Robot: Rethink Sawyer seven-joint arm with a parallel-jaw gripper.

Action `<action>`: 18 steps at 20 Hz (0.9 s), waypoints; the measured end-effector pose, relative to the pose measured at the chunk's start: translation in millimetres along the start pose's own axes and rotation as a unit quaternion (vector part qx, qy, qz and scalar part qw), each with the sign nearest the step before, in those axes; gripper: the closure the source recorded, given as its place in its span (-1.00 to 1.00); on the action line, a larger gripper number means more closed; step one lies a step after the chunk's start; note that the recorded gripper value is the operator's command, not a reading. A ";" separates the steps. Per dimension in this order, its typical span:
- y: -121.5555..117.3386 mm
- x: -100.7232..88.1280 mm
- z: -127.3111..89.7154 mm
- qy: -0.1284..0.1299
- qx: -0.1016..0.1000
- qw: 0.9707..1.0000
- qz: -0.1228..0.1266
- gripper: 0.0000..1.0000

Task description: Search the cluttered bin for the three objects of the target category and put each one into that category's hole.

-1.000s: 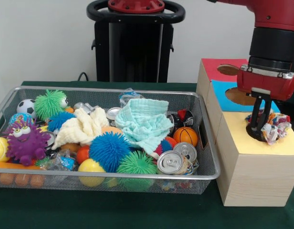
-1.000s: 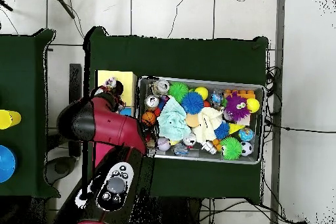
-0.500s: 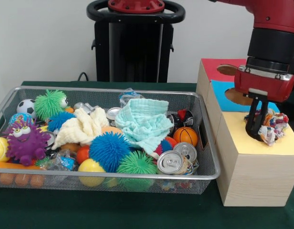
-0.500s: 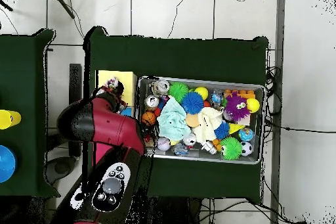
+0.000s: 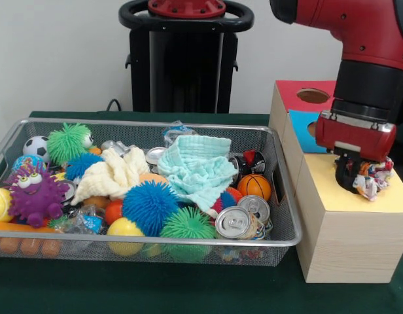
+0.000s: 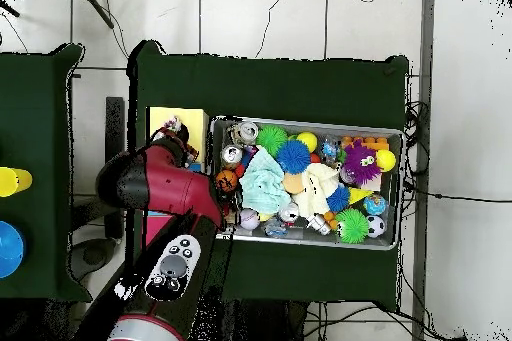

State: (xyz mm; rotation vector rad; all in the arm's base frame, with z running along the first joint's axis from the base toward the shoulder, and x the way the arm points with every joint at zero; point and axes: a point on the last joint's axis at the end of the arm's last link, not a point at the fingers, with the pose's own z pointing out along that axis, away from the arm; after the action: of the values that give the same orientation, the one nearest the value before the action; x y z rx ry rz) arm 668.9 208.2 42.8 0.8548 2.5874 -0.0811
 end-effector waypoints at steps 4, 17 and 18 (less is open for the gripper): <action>-0.4 3.1 12.5 -0.019 -0.004 1.000 -0.016 1.00; 11.2 4.6 15.1 -0.030 -0.014 0.999 -0.029 -1.00; 11.4 4.8 15.1 -0.030 -0.013 0.999 -0.030 -1.00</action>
State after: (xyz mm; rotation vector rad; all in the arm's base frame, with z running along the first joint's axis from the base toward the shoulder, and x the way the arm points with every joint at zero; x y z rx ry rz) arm 677.6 217.4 27.9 0.7531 2.5526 -0.0876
